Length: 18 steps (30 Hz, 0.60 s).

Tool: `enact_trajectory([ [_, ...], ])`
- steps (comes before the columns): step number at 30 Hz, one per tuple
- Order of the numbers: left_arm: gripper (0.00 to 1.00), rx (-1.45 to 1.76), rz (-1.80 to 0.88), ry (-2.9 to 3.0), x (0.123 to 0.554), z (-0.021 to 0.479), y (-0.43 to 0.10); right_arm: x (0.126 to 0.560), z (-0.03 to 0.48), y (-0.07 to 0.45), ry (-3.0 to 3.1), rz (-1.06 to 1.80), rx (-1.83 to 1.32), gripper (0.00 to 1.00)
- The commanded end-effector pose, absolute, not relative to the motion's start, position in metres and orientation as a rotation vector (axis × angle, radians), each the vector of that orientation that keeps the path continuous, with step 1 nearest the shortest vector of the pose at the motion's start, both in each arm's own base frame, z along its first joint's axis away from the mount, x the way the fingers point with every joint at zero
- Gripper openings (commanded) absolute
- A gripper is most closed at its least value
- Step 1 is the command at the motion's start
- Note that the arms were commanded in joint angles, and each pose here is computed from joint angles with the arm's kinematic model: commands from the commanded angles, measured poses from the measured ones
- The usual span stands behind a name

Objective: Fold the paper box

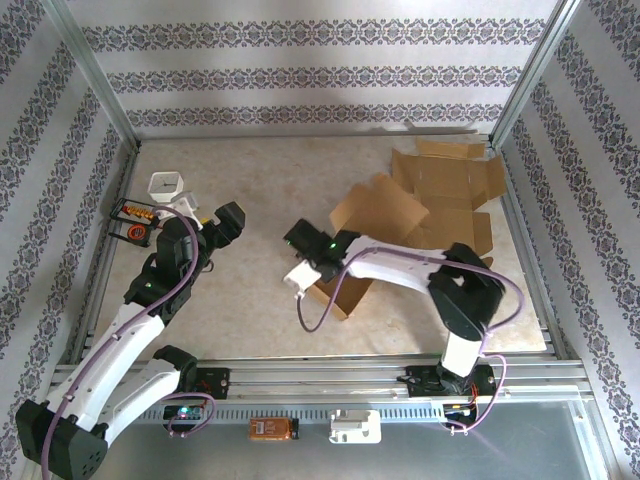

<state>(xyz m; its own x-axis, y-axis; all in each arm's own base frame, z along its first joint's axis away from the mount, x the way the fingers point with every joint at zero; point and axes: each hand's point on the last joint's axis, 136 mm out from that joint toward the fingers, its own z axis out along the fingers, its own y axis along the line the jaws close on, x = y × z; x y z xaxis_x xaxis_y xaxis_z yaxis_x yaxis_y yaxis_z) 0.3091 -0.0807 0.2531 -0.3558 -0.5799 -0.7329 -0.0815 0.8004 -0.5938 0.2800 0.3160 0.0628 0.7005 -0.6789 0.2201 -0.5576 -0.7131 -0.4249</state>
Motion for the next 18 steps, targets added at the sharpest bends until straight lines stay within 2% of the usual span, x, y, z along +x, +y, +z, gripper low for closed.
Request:
enact_trajectory([
  [1,0.91,-0.53,-0.552,1.89,0.309,0.246,-0.077,0.261,0.035,0.338,0.834,-0.46,-2.634,0.14],
  [5,0.91,-0.53,-0.541,1.888,0.311,0.245,-0.076,0.256,0.026,0.343,0.811,-0.481,-2.628,0.18],
  [11,0.91,-0.528,-0.561,1.893,0.318,0.241,-0.082,0.263,0.057,0.341,0.788,-0.553,-2.535,0.35],
  [18,0.92,-0.43,-0.624,1.934,0.328,0.236,-0.103,0.275,0.102,0.33,0.856,-0.647,-2.404,0.42],
])
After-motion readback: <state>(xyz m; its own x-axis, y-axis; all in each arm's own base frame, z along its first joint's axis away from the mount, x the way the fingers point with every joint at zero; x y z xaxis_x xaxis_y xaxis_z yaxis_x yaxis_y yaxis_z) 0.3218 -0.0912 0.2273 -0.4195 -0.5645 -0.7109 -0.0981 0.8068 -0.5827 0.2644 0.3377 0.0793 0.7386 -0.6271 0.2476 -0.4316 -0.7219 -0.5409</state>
